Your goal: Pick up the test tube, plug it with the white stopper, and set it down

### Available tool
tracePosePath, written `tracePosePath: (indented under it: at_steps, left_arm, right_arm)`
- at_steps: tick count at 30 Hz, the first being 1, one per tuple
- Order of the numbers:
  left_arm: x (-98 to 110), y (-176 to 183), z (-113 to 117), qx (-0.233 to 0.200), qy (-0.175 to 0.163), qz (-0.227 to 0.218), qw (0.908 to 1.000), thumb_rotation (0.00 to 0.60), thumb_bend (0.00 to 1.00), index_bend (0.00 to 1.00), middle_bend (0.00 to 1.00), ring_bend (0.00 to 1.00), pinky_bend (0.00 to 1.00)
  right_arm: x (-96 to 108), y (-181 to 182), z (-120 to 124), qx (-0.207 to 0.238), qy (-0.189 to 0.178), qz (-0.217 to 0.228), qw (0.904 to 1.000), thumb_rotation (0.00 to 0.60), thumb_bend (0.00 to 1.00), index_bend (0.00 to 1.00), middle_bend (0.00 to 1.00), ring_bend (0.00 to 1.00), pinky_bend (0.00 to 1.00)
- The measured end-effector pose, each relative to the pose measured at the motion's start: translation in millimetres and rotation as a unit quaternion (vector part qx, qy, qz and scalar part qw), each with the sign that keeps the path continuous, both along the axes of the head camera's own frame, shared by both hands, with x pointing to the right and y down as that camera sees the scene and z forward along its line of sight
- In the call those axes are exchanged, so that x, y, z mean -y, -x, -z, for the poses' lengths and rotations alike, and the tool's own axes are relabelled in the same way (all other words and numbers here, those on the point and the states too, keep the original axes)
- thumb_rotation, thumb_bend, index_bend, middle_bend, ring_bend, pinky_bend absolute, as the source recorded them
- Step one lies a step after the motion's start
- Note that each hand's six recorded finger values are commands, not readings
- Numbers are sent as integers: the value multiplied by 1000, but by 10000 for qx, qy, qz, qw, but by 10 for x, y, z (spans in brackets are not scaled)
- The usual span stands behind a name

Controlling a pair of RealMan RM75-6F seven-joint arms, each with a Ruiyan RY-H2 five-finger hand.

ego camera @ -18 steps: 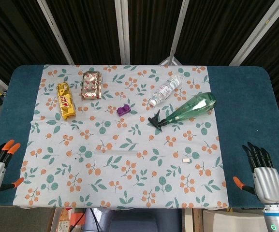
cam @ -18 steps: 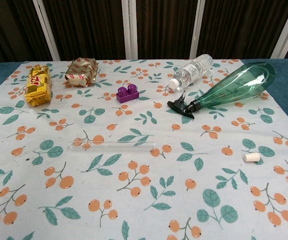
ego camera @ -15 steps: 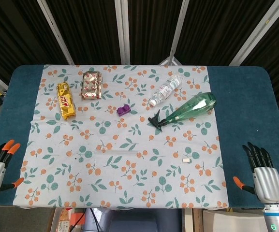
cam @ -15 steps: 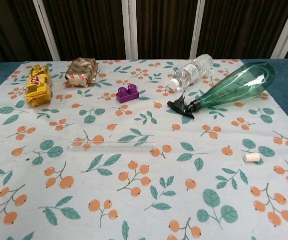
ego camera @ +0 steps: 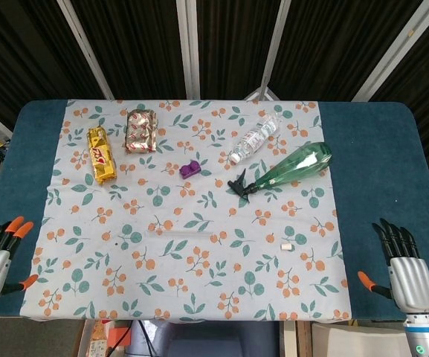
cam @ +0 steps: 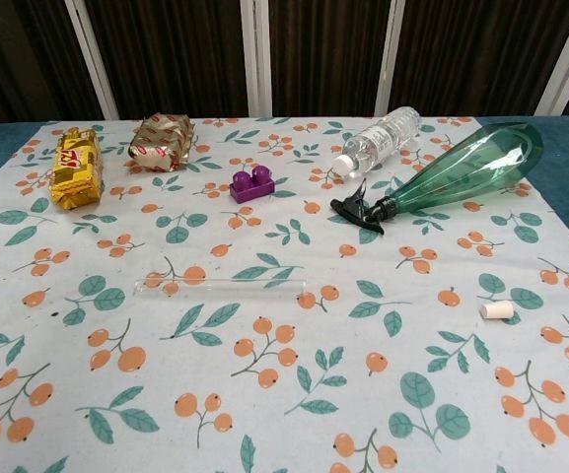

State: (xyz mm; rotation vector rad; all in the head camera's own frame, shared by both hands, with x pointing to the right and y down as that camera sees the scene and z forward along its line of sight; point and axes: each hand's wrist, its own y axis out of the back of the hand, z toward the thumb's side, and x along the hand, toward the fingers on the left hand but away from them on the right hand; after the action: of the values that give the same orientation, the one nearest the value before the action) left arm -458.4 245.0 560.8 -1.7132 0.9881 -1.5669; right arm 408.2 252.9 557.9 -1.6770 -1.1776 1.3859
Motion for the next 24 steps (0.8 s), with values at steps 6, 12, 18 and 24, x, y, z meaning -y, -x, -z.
tracePosePath:
  at_steps: [6,12,18,24]
  left_arm:
    - [30,-68,-18,49,4,-171,9998,600,37,0,0,0,0]
    - [188,-281,-86,12,-85,-535,9985,600,41,19,3,0,0]
    - [490,-717,-239,-237,-95,-1029,9944,600,79,78,85,0,0]
    - [650,-1324,-490,-442,-7,-1518,9874,600,163,201,217,0,0]
  right_arm:
    - [3,-12,2,28,10,-24,10000,600,246,0,0,0,0]
    - [-4,12,-24,27,71,0,10000,600,247,0,0,0,0]
    - [-4,15,-32,33,86,-30,10000,600,247,0,0,0,0]
    - [1,11,-30,47,91,-47,9999,600,246,0,0,0,0]
